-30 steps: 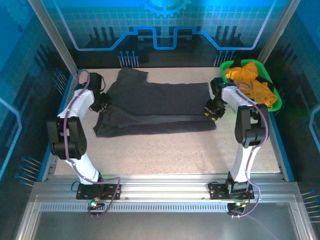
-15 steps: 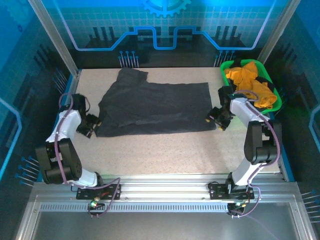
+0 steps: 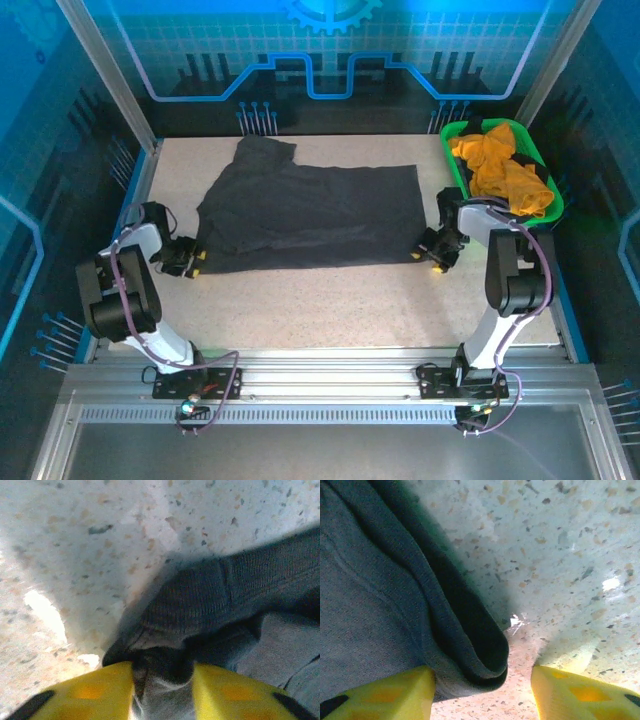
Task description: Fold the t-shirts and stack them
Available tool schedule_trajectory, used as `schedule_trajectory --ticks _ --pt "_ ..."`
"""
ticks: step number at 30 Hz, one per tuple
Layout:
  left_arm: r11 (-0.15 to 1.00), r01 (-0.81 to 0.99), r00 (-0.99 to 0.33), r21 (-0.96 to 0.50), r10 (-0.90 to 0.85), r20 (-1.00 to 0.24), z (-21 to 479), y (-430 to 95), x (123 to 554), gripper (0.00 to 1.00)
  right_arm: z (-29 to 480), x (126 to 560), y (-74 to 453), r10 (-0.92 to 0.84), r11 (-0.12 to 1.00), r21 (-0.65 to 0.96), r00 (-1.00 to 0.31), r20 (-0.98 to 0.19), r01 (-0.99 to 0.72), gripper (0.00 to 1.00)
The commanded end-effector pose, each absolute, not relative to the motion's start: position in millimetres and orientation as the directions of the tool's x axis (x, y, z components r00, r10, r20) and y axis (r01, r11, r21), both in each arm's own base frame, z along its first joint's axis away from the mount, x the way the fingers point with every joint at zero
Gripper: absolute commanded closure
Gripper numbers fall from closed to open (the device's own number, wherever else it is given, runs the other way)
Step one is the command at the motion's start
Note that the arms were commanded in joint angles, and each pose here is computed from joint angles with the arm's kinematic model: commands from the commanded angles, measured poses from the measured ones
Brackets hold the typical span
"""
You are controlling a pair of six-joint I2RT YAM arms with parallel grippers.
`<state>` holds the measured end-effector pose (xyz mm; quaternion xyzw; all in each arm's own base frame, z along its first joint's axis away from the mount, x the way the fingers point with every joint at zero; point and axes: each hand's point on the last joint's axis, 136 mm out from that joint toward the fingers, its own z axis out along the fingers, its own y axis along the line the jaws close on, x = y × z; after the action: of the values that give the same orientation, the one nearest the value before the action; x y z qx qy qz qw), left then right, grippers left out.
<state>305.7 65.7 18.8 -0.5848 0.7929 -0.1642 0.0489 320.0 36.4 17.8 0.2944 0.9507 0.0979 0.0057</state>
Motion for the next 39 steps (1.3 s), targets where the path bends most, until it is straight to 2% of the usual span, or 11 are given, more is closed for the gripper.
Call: schedule_trajectory --ticks 1,3,5,8,10,18,29,33,34,37,39 --pt "0.258 -0.896 -0.323 -0.361 -0.937 0.131 14.2 64.1 321.7 0.79 16.2 342.2 34.1 0.576 0.796 0.216 -0.818 0.016 0.565 0.51" --pt "0.263 -0.896 -0.322 -0.358 -0.939 0.117 14.5 68.0 324.7 0.91 17.7 350.6 33.7 0.579 0.796 0.214 -0.816 0.004 0.566 0.59" --pt "0.27 -0.896 -0.323 -0.354 -0.941 0.101 16.9 71.7 325.9 1.0 19.8 357.1 33.5 0.58 0.797 0.213 -0.814 -0.011 0.565 0.73" --pt "0.283 -0.896 -0.326 -0.343 -0.942 0.077 24.3 76.6 324.9 1.0 26.1 364.8 32.9 0.572 0.809 0.202 -0.819 -0.05 0.552 0.94" --pt "0.298 -0.893 -0.333 -0.337 -0.941 0.052 32.0 79.4 322.7 1.0 31.3 365.8 30.5 0.565 0.819 0.18 -0.821 -0.08 0.545 1.0" --pt "0.288 -0.923 -0.287 -0.255 -0.957 -0.043 68.4 86.0 276.2 1.0 64.8 319.8 13.1 0.614 0.789 0.085 -0.778 -0.133 0.609 1.0" --pt "0.196 -0.975 -0.194 -0.105 -0.981 -0.027 33.9 73.4 192.8 1.0 23.7 208.4 11.2 0.67 0.742 -0.035 -0.742 0.015 0.669 1.0" --pt "0.192 -0.977 -0.19 -0.094 -0.981 -0.034 27.1 69.9 177.2 1.0 11.0 187.9 8.9 0.677 0.736 -0.052 -0.734 0.044 0.675 1.0" --pt "0.195 -0.976 -0.193 -0.1 -0.981 -0.028 25.8 68.0 176.7 0.95 9.0 187.1 10.2 0.674 0.738 -0.046 -0.736 0.058 0.673 0.98" --pt "0.199 -0.972 -0.197 -0.127 -0.98 -0.025 31.4 65.7 179.0 0.61 14.5 193.1 12.0 0.652 0.758 -0.029 -0.756 0.057 0.651 0.67" --pt "0.196 -0.969 -0.192 -0.151 -0.981 -0.041 42.8 66.3 182.6 0.5 28.0 202.1 11.1 0.638 0.77 -0.01 -0.77 0.02 0.637 0.53"
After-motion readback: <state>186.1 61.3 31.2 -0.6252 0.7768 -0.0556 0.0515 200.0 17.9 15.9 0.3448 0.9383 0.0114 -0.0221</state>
